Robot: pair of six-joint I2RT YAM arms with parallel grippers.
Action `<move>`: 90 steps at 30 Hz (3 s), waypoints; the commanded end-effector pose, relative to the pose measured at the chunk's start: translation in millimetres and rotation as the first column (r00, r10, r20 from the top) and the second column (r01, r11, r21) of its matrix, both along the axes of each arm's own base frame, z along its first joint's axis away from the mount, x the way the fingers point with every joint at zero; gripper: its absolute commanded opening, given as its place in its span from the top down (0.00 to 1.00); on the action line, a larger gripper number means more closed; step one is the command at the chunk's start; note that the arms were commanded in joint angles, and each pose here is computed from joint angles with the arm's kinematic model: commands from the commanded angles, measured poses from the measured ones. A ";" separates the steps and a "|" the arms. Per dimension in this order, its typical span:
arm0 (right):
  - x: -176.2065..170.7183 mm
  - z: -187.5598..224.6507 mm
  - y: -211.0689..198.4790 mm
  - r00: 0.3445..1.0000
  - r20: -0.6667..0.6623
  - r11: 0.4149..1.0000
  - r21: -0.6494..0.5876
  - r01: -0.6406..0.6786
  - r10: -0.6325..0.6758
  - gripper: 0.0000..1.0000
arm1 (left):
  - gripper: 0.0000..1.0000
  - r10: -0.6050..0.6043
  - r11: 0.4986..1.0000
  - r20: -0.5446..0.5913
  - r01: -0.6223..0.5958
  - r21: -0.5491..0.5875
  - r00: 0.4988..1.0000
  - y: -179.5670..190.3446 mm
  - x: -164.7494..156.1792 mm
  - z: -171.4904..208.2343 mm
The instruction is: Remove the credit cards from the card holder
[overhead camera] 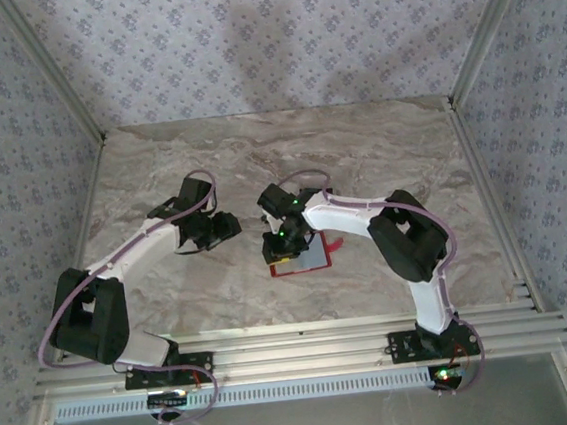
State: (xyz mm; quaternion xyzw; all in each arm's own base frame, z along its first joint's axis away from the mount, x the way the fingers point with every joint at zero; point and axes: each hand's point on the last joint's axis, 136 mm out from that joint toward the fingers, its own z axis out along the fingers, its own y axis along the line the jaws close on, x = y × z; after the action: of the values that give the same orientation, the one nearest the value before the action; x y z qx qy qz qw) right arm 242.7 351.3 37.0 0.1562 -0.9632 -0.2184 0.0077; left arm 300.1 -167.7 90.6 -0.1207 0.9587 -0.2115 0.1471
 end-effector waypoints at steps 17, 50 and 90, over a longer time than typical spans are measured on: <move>1.3 -10.0 -33.2 0.999 0.038 0.981 -0.191 0.021 -0.014 0.69 | 0.54 -0.021 0.999 0.025 0.022 -0.046 0.999 -5.7 1.3 8.8; 10.7 14.9 -82.7 0.967 0.052 0.965 -0.076 0.252 -0.249 0.66 | 0.64 -0.211 0.974 -0.060 0.205 -0.101 0.976 -95.5 -15.8 -15.7; -3.9 -27.9 -154.7 0.943 -0.003 0.937 -0.116 0.329 -0.332 0.77 | 0.86 -0.304 0.951 -0.252 0.308 -0.024 0.919 -155.7 -47.2 -64.9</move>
State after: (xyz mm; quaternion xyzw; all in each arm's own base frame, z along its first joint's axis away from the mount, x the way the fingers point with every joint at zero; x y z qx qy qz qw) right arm 245.4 187.1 19.0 -0.0184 -0.9873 -0.1549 -0.0287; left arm 258.4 -327.1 32.0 0.0097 0.9754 -0.2204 0.0012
